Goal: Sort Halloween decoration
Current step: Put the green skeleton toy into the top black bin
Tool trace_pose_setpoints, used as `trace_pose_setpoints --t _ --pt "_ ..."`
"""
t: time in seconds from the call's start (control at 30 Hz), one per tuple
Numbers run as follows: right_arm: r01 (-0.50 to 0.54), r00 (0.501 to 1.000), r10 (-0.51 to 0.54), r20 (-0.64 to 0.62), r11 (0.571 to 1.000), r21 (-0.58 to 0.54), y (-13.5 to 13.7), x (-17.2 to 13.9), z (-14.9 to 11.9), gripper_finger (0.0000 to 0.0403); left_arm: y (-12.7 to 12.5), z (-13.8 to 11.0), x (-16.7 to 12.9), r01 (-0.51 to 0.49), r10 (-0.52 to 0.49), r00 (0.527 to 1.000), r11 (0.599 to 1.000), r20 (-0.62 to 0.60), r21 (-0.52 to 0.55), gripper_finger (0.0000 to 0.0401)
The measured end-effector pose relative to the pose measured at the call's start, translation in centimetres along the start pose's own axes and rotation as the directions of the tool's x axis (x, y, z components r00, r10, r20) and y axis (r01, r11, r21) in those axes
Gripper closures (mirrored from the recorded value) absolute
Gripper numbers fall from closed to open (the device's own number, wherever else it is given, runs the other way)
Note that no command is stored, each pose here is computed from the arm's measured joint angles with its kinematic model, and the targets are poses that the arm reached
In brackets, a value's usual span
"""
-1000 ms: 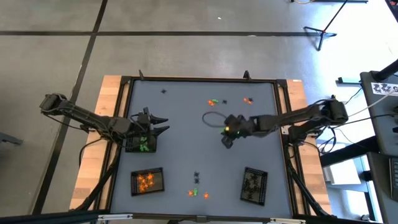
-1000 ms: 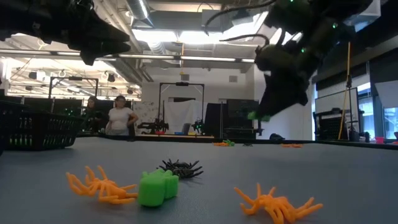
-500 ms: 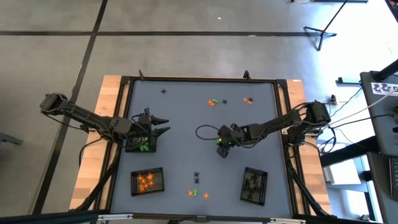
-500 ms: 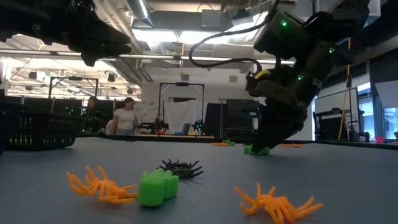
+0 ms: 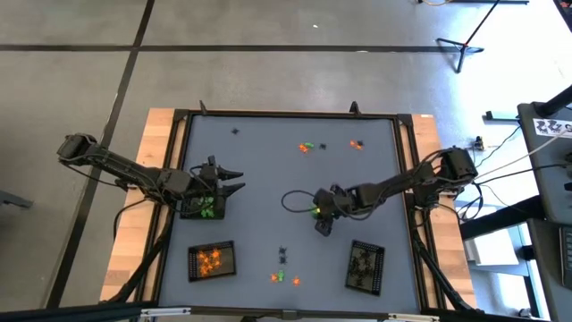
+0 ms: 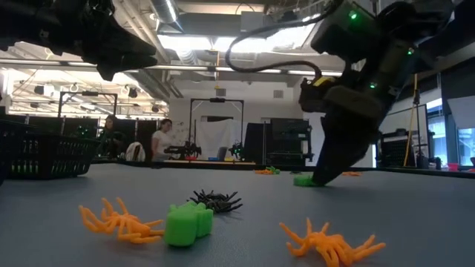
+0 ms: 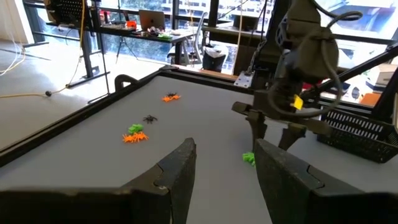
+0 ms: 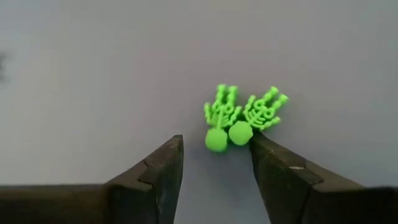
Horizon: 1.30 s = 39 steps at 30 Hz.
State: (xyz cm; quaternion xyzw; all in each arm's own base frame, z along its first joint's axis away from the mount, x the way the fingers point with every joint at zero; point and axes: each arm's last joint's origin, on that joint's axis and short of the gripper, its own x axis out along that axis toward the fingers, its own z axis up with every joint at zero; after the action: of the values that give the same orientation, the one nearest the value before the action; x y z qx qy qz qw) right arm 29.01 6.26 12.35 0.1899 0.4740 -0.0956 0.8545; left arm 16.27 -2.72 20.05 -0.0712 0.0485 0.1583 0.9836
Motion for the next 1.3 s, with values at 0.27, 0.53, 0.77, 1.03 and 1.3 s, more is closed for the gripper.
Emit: trace_pose_setpoints --t 0.27,0.53,0.77,1.03,1.3 --pt "-0.088 0.996 0.087 -0.008 0.992 -0.094 2.7 -0.7 0.6 0.0221 0.0 0.0 0.0 0.0 0.0 1.0 1.0 0.0 -0.005 0.0246" --pt "0.071 0.995 -0.059 0.075 0.983 -0.169 3.1 -1.5 2.0 0.0221 0.0 0.0 0.0 0.0 0.0 1.0 1.0 0.0 -0.006 0.0246" --pt "0.134 0.99 -0.138 -0.017 0.979 -0.155 0.9 -1.0 2.3 0.0221 0.0 0.0 0.0 0.0 0.0 1.0 1.0 0.0 -0.006 0.0246" --pt "0.061 0.99 -0.087 -0.108 0.972 -0.225 0.5 0.3 1.9 0.0221 0.0 0.1 0.0 0.001 -0.001 1.0 1.0 0.005 -0.009 0.0246" --pt "0.009 0.989 -0.041 -0.142 0.975 -0.22 0.8 0.2 1.8 0.0221 0.0 0.0 0.0 0.0 0.0 1.0 1.0 0.001 -0.007 0.0246"
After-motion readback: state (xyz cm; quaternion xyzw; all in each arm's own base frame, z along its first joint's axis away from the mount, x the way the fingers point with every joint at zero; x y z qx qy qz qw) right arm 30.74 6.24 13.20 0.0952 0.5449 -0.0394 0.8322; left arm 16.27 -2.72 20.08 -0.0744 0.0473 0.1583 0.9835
